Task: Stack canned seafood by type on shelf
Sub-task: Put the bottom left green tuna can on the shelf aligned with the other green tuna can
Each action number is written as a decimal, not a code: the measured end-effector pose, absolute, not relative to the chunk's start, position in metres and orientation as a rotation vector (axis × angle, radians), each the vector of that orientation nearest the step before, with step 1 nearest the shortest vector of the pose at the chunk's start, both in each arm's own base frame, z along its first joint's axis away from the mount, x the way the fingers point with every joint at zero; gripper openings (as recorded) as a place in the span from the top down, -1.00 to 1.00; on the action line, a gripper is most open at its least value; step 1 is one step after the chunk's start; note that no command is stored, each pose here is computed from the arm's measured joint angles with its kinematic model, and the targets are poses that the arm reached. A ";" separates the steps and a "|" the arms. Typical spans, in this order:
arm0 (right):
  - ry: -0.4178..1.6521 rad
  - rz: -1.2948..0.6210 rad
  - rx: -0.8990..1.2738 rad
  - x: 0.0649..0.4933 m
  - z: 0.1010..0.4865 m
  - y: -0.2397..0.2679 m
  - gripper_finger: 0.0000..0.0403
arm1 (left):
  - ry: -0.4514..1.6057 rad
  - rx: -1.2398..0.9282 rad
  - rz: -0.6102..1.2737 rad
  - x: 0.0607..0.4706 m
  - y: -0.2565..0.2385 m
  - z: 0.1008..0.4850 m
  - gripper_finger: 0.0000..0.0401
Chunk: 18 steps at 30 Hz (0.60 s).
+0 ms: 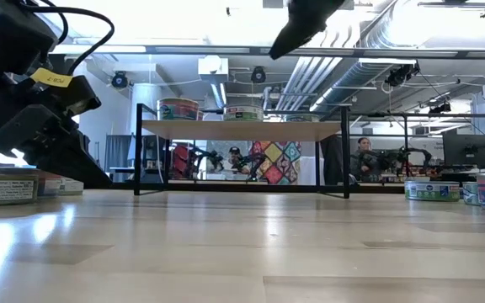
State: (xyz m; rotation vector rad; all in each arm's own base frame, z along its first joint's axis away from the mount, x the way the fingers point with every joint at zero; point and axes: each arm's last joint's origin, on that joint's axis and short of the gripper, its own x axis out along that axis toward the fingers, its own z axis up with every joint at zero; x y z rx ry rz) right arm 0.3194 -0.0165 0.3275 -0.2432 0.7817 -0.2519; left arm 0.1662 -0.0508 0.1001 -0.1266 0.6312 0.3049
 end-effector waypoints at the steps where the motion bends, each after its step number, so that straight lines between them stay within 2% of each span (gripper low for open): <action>1: 0.798 -0.220 -0.210 0.317 0.327 -0.014 -0.16 | 0.631 -0.127 0.305 0.166 -0.051 0.100 1.00; 6: 0.872 -0.088 -0.099 0.311 0.320 0.000 -0.16 | 0.632 -0.125 0.303 0.166 -0.051 0.100 1.00; 10: 0.948 0.008 -0.032 0.303 0.295 0.014 -0.16 | 0.631 -0.125 0.303 0.166 -0.051 0.100 1.00; 18: 1.163 -0.027 0.216 0.265 0.235 0.031 -0.07 | 0.625 -0.122 0.300 0.167 -0.051 0.101 1.00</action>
